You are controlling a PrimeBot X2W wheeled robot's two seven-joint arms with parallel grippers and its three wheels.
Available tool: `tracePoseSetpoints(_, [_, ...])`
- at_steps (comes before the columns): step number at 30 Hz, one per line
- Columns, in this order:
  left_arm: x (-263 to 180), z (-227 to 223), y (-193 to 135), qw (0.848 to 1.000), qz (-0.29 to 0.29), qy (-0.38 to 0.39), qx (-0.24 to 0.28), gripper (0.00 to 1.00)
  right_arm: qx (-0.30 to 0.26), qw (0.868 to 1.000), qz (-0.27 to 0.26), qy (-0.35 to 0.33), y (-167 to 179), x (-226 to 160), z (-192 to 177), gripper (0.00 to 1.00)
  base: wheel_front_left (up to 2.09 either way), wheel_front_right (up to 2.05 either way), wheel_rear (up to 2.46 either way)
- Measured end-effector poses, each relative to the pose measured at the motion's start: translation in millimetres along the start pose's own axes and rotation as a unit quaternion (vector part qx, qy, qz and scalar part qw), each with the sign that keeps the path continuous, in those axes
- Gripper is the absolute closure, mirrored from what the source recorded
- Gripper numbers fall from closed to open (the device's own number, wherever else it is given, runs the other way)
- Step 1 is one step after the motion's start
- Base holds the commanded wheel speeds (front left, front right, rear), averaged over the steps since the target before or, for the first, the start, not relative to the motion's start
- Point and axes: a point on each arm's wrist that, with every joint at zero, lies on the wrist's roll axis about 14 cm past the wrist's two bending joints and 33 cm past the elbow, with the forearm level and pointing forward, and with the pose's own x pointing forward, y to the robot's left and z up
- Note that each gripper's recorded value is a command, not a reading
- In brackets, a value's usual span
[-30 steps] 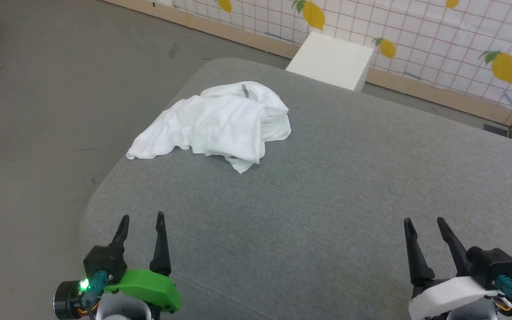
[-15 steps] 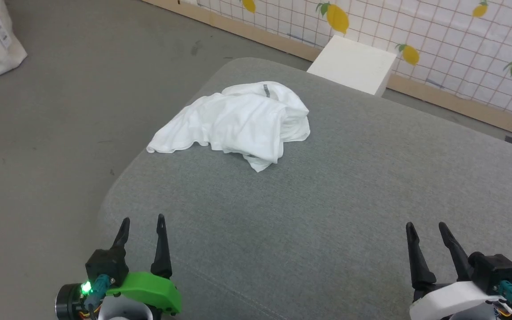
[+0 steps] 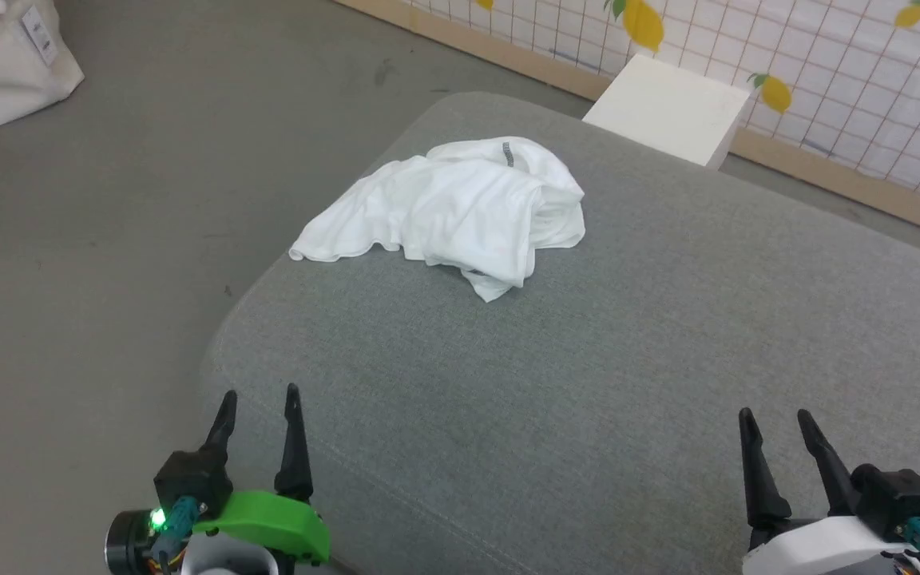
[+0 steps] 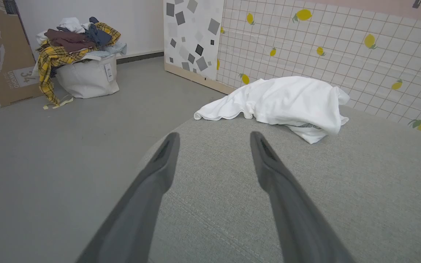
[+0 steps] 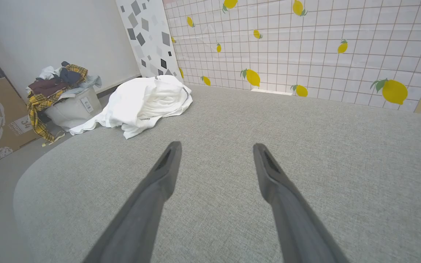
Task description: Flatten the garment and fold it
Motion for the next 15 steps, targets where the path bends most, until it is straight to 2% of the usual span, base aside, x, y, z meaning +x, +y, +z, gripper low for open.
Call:
tracePoseSetpoints(5, [18, 13, -5, 1.000, -0.012, -0.019, 0.002, 0.00, 0.000, 1.000, -0.006, 0.006, -6, 2, -5, 0.00, 0.00, 0.00, 0.00])
tracePoseSetpoints(15, [112, 83, -38, 0.991, -0.072, -0.104, -0.032, 0.00, -0.025, 0.999, -0.033, 0.013, -33, 16, -3, 0.00, 0.00, 0.00, 0.00])
